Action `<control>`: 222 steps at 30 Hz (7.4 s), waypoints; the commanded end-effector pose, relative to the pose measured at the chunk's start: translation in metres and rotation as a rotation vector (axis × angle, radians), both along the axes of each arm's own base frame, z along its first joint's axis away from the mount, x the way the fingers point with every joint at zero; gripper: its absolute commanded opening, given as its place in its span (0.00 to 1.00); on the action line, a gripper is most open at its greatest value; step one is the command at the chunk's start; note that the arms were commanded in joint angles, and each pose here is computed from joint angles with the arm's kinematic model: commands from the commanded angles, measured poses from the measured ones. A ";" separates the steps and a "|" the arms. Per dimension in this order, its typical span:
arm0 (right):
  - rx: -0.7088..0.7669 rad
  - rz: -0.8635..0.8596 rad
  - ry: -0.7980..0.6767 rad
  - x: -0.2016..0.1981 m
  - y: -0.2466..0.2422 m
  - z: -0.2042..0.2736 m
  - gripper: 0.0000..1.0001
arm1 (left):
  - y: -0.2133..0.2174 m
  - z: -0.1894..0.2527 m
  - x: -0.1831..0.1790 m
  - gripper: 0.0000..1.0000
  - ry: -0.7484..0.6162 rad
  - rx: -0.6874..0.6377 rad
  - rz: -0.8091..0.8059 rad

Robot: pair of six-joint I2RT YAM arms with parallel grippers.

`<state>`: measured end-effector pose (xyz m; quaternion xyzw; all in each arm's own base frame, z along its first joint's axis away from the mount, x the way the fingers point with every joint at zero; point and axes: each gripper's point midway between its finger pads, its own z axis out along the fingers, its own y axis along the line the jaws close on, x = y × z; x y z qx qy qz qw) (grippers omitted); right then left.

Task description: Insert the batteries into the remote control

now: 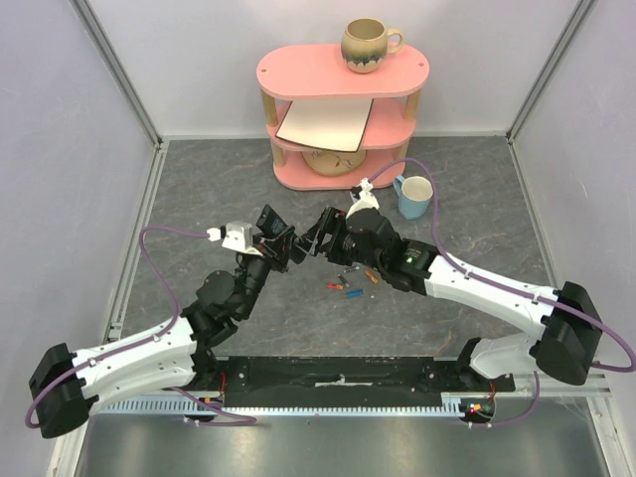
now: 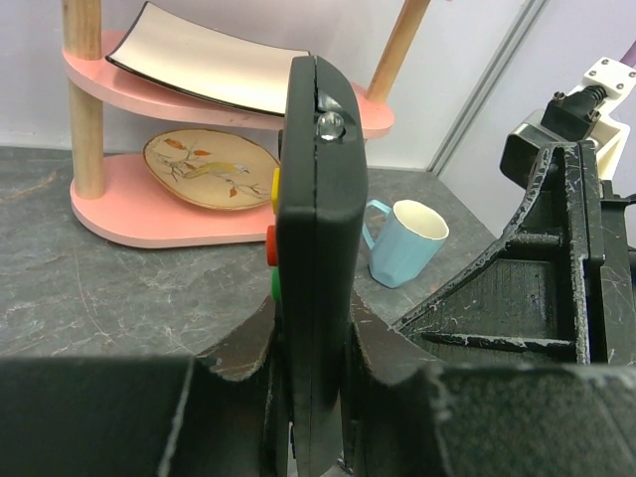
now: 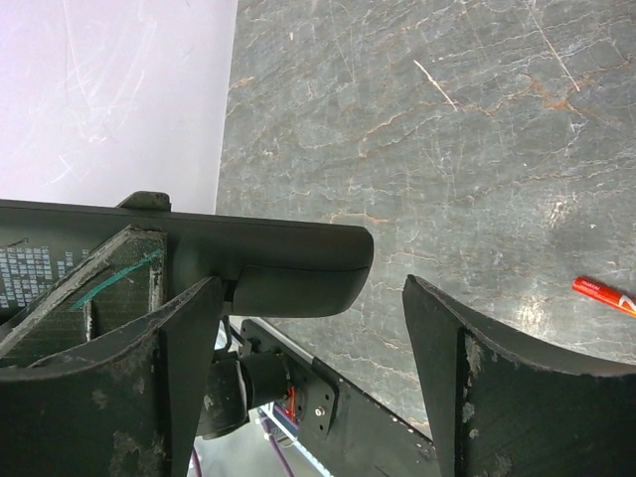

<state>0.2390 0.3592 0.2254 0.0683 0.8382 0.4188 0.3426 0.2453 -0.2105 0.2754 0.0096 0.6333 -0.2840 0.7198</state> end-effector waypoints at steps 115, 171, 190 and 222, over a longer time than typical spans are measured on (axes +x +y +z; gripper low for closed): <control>-0.166 -0.024 0.140 -0.001 -0.023 -0.067 0.74 | 0.026 0.098 -0.011 0.02 -0.222 -0.140 0.059; -0.238 -0.120 -0.349 -0.034 -0.131 -0.016 0.98 | -0.011 -0.085 -0.007 0.02 0.353 -0.286 -0.159; -0.257 0.018 -0.265 -0.034 -0.085 -0.073 0.97 | 0.013 -0.116 0.021 0.02 0.134 -0.157 0.106; -0.029 0.011 0.045 0.002 -0.005 -0.123 0.86 | 0.019 -0.140 0.020 0.02 0.105 -0.086 0.171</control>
